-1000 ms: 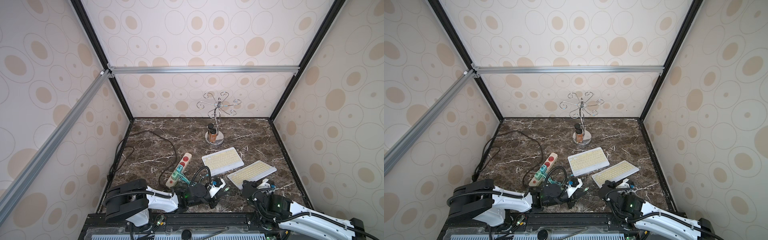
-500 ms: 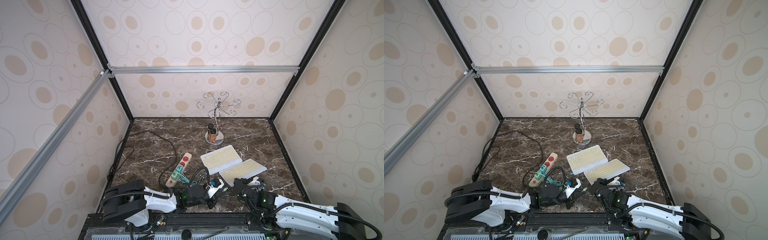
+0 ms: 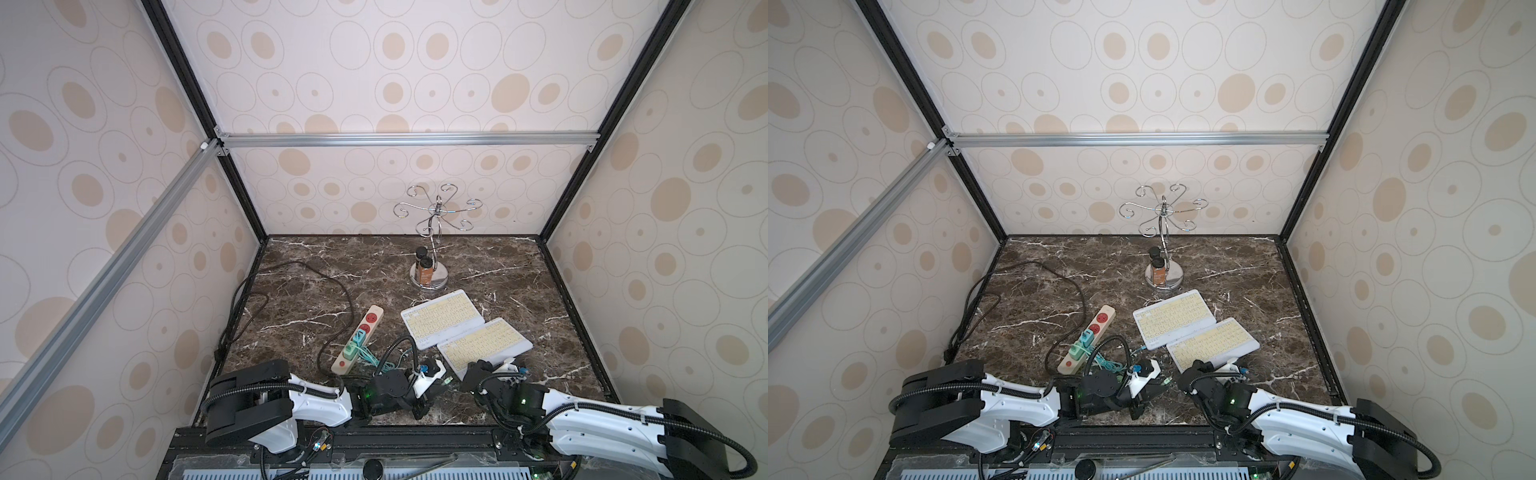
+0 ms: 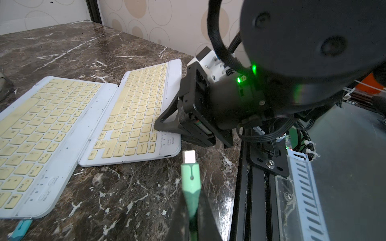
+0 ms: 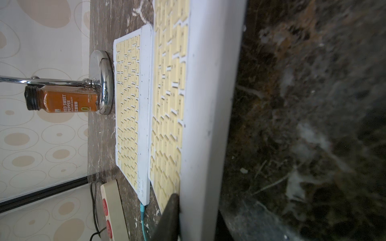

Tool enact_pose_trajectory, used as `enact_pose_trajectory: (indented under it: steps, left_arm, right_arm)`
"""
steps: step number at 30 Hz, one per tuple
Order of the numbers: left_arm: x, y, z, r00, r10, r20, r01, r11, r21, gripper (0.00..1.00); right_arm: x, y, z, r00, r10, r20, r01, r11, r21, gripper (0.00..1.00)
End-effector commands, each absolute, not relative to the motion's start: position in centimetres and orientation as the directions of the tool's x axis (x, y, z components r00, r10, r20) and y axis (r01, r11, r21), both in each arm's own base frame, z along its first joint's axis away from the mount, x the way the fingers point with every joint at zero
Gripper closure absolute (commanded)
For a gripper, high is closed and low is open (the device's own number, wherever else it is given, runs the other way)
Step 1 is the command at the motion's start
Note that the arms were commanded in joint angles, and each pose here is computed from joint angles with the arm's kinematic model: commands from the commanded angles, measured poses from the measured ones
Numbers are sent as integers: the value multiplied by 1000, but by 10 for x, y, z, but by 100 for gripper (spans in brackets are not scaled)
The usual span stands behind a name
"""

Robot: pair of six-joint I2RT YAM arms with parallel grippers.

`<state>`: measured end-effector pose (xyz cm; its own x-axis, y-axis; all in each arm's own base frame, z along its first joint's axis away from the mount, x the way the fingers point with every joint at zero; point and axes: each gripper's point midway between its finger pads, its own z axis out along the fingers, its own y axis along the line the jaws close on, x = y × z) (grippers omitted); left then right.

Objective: Unplug the wireless keyboard
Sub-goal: Place the keyboard at the center of the board, then place the power cord at the center of the board.

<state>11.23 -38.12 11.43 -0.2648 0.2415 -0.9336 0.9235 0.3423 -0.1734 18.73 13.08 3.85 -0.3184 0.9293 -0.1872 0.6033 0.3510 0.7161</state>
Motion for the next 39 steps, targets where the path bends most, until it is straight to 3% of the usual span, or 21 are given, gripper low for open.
enact_pose_trajectory:
  steps: [1, 9, 13, 20, 26, 36, 39]
  left_arm:
    - [111, -380, 112, -259, 262, -930, 925, 344, -160, 100]
    - [108, -370, 101, -265, 298, -917, 923, 352, -153, 100]
    - [110, -374, 96, -257, 335, -906, 926, 354, -131, 100]
    - [112, -374, 70, -273, 424, -864, 922, 372, -108, 100]
    - [118, -376, 49, -284, 500, -818, 915, 397, -75, 100]
    - [120, -386, 53, -275, 508, -816, 917, 393, -64, 57]
    - [122, -385, 71, -266, 460, -847, 914, 400, -70, 50]
  right_arm:
    - [167, 128, 7, -301, 950, -85, 716, 284, 638, 77]
    - [162, 123, -7, -303, 948, -101, 737, 300, 606, 75]
    - [160, 120, -6, -312, 944, -105, 735, 310, 603, 57]
    - [157, 104, 0, -289, 951, -111, 716, 291, 635, 54]
    - [172, 92, 41, -324, 910, -257, 587, 407, 700, 49]
    - [188, 98, 99, -419, 754, -506, 304, 642, 704, 46]
    - [192, 109, 115, -451, 688, -569, 205, 700, 684, 45]
